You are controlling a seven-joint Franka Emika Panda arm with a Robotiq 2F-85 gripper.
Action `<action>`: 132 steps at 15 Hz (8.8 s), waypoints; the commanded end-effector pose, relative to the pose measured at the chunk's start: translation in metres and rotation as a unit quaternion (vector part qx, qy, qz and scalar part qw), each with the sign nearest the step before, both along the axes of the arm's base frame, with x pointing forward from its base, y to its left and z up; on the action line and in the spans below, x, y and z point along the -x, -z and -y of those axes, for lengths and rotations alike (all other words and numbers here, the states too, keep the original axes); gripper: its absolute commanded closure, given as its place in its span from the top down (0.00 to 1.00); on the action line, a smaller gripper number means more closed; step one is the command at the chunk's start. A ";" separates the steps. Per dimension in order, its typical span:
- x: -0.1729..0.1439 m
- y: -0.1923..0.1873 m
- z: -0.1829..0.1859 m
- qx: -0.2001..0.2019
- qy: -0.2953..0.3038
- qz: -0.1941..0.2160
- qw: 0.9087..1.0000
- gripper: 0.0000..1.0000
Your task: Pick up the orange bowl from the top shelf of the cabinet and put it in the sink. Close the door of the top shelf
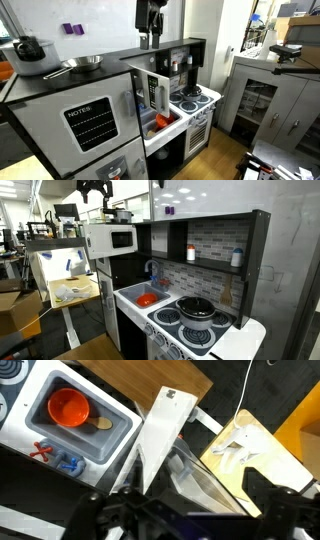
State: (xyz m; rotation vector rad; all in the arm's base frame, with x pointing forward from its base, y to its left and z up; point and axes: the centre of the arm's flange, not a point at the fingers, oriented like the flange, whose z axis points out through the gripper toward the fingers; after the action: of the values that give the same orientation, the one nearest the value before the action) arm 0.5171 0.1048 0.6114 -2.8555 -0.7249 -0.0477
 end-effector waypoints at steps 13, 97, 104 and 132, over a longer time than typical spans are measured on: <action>-0.012 0.020 -0.051 -0.025 -0.055 -0.057 0.997 0.66; -0.047 0.136 0.099 0.228 0.193 0.251 0.921 0.00; -0.060 0.130 0.097 0.210 0.214 0.285 0.910 0.00; -0.056 0.135 0.060 0.163 0.226 0.255 0.926 0.00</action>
State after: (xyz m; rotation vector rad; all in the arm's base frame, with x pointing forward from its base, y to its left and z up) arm 0.5824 0.0363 0.4672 -3.3206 -0.1190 -0.9391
